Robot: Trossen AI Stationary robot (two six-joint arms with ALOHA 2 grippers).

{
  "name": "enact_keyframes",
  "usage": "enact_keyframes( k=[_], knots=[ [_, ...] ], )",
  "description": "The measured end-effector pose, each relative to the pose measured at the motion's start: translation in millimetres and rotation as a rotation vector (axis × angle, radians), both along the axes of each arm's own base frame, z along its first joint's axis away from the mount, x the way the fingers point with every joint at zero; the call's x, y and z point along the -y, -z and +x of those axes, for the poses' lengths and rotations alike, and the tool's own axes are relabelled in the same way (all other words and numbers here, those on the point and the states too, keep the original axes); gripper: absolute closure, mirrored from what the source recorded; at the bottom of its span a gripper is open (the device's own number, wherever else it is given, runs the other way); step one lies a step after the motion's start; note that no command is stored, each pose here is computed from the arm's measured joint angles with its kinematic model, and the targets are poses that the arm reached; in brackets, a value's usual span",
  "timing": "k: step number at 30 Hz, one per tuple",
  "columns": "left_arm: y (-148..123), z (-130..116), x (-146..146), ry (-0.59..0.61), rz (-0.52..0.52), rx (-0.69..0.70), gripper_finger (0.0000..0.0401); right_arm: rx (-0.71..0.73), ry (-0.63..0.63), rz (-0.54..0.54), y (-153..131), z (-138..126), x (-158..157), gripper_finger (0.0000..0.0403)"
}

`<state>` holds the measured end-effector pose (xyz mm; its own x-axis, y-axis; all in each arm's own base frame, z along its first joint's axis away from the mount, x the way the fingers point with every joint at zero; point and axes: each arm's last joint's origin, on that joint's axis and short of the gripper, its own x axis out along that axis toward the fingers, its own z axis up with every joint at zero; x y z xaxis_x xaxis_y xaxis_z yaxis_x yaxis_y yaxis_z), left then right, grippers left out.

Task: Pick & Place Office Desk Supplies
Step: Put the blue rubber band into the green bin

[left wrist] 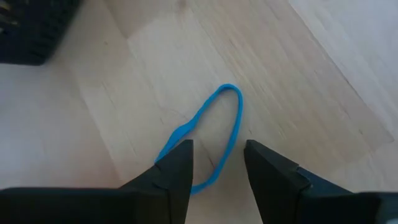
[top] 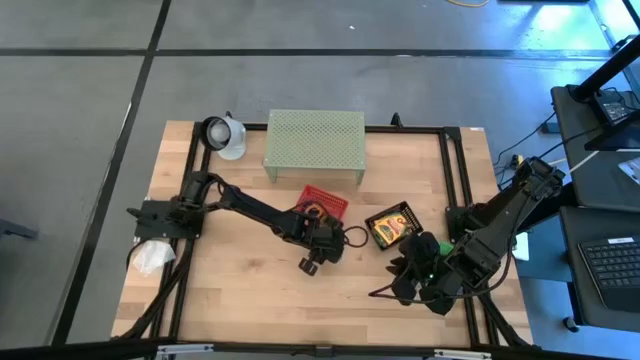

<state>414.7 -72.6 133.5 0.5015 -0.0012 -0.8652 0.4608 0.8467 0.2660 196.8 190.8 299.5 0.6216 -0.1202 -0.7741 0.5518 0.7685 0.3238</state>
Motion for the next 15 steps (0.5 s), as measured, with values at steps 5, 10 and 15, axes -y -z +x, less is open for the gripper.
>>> enact_keyframes(
  k=[5, 10, 15],
  knots=[
    [0.8, 0.0, -2.0, -0.003, -0.054, -0.014, 0.0275, 0.029, -0.024, 0.015, -1.8, 2.8, -2.9, 0.03],
    [2.1, -1.6, -1.0, 0.024, -0.108, -0.042, 0.034, 0.039, -0.025, 0.025, -2.5, 3.6, -3.8, 0.03],
    [2.3, -2.0, -0.7, 0.001, -0.13, -0.05, 0.0394, 0.054, -0.032, 0.036, -3.5, 4.9, -5.3, 0.03]
  ],
)
